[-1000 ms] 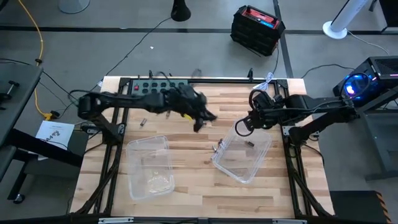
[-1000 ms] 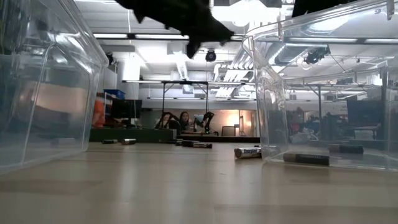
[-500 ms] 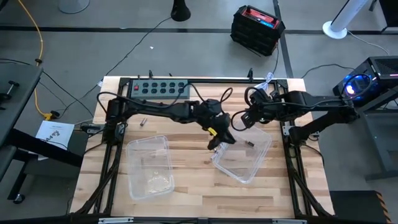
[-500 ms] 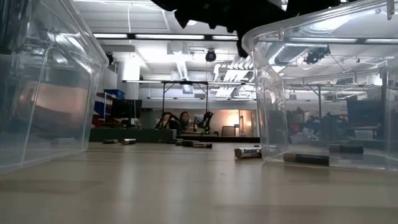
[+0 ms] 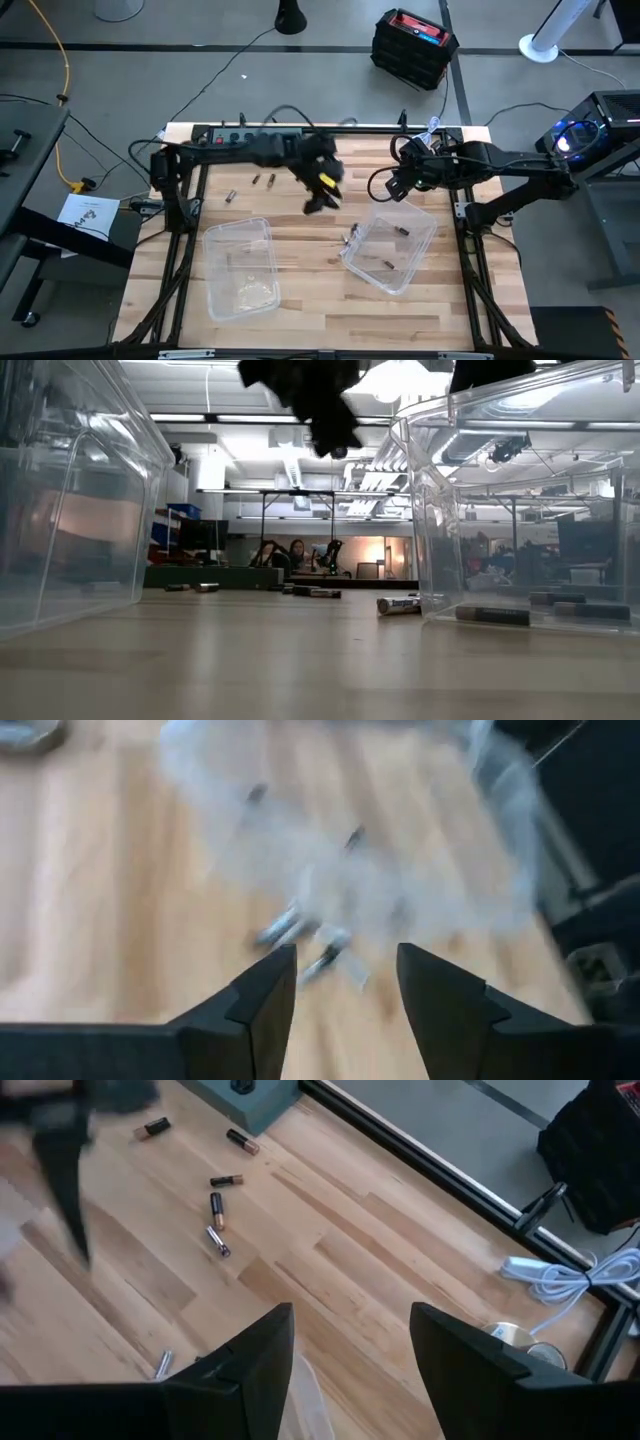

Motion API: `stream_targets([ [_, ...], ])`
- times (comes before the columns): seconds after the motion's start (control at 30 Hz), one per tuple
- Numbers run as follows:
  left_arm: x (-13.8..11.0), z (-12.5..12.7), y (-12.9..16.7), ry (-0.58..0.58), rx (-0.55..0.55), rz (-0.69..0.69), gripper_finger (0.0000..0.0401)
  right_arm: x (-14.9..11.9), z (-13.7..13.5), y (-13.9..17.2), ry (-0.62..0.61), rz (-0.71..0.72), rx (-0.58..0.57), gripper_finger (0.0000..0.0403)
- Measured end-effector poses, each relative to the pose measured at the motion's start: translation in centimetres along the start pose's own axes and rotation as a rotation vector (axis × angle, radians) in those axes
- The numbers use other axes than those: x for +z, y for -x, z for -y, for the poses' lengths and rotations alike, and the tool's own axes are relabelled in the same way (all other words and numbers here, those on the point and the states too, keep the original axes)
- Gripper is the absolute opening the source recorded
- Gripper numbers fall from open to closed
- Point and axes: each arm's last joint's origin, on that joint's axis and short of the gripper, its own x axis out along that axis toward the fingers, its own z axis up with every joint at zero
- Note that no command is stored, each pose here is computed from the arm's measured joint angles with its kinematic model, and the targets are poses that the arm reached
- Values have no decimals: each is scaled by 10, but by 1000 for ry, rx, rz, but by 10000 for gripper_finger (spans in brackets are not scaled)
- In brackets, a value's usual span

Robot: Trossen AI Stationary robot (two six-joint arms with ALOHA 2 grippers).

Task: Sort batteries
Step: Put the black battery into the right transparent bin

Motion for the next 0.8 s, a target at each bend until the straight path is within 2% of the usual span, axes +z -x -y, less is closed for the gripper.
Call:
stream_targets([
  [0.13, -33, -32, 5, -31, 119, -113, 169, 6, 2, -3, 4, 11, 12, 196],
  [0.27, -65, -53, -19, -146, 190, -276, 170, 11, 3, -5, 0, 18, 38, 196],
  [0.37, -76, -65, -41, -222, 276, -381, 170, 13, 3, -6, -7, 33, 46, 196],
  [0.47, -86, -76, -62, -248, 334, -441, 170, 14, 2, -6, -13, 43, 53, 196],
  [0.57, -98, -85, -78, -238, 360, -509, 170, 14, 2, -6, -19, 46, 55, 196],
  [0.7, -111, -90, -90, -203, 325, -563, 169, 15, 2, -6, -24, 47, 56, 196],
  [0.8, -116, -90, -95, -173, 299, -585, 146, 15, 2, -6, -24, 47, 57, 196],
])
